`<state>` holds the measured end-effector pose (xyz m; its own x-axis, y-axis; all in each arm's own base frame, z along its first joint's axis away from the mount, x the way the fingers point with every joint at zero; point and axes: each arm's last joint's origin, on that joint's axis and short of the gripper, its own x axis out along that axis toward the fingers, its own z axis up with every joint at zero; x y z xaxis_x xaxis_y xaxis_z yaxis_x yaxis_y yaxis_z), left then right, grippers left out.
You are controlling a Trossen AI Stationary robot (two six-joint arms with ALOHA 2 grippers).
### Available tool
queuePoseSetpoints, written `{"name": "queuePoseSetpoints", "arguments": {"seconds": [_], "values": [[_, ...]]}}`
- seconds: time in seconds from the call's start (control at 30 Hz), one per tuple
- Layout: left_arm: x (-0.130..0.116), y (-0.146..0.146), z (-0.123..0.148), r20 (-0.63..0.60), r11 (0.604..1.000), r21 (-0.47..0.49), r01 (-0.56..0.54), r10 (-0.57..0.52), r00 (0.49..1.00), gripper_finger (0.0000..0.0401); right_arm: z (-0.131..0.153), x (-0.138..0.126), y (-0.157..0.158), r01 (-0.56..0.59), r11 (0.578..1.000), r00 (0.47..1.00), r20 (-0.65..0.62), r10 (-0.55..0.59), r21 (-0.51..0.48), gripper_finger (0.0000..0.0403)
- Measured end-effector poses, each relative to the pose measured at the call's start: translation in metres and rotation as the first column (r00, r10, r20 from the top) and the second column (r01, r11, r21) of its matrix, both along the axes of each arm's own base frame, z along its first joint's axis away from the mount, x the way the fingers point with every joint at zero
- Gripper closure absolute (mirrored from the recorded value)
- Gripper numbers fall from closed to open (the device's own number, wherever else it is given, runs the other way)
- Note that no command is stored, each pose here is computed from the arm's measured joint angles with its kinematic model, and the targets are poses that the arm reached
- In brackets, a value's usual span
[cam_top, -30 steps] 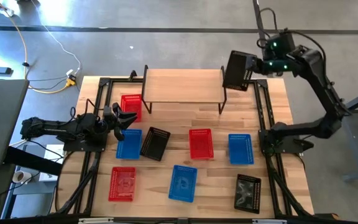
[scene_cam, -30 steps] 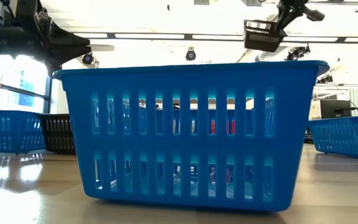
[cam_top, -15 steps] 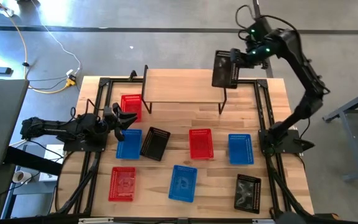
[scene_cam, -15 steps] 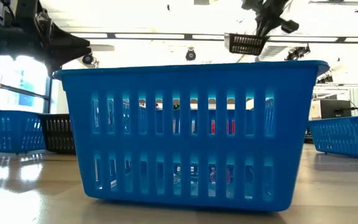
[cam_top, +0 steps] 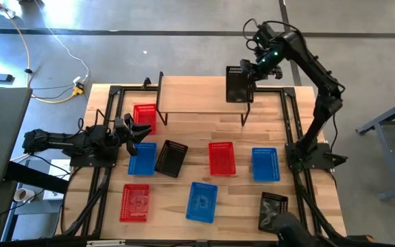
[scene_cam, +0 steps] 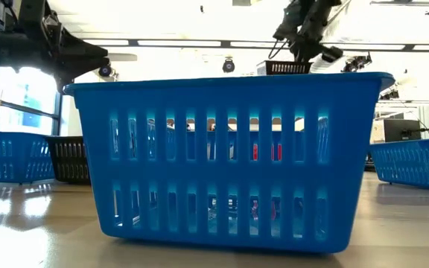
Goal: Stack baskets on shelf by color
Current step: Put the top black basket on the shelf
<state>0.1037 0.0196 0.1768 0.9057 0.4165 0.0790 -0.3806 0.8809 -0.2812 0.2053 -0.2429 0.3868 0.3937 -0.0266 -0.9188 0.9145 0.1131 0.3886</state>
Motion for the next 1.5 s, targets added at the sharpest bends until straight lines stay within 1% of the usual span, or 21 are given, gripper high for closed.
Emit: {"name": "queuePoseSetpoints", "arguments": {"seconds": [0.3, 0.53, 0.87, 1.03, 1.17, 1.3, 1.5], "values": [[0.0, 0.0, 0.0, 0.0, 1.0, 0.0, 0.0, 0.0, 1.0, 0.0311, -0.023, 0.019, -0.01, -0.034, 0.997, 0.999, -0.027, 0.036, 0.07, 0.0403], [0.0, 0.0, 0.0, 0.0, 1.0, 0.0, 0.0, 0.0, 1.0, 0.0311, -0.038, 0.028, -0.018, -0.021, 0.991, 0.999, -0.038, 0.026, 0.133, 0.0403], [0.0, 0.0, 0.0, 0.0, 1.0, 0.0, 0.0, 0.0, 1.0, 0.0311, -0.052, 0.038, -0.022, -0.024, 0.987, 0.997, -0.066, 0.035, 0.161, 0.0403], [0.0, 0.0, 0.0, 0.001, 1.0, 0.0, 0.0, 0.0, 1.0, 0.0311, -0.053, 0.038, -0.023, 0.01, 0.991, 0.994, -0.11, 0.004, 0.135, 0.0403], [0.0, 0.0, 0.0, 0.0, 1.0, 0.0, 0.0, 0.0, 1.0, 0.0311, -0.053, 0.038, -0.023, 0.005, 0.991, 0.994, -0.107, 0.01, 0.134, 0.0402], [0.0, 0.0, 0.0, 0.001, 1.0, 0.0, 0.0, 0.0, 1.0, 0.0311, -0.053, 0.037, -0.024, 0.008, 0.993, 0.992, -0.128, 0.007, 0.116, 0.0386], [0.0, 0.0, 0.0, 0.001, 1.0, 0.0, 0.0, 0.0, 1.0, 0.0311, -0.053, 0.038, -0.023, -0.012, 0.994, 0.99, -0.137, 0.027, 0.104, 0.0336]]}}
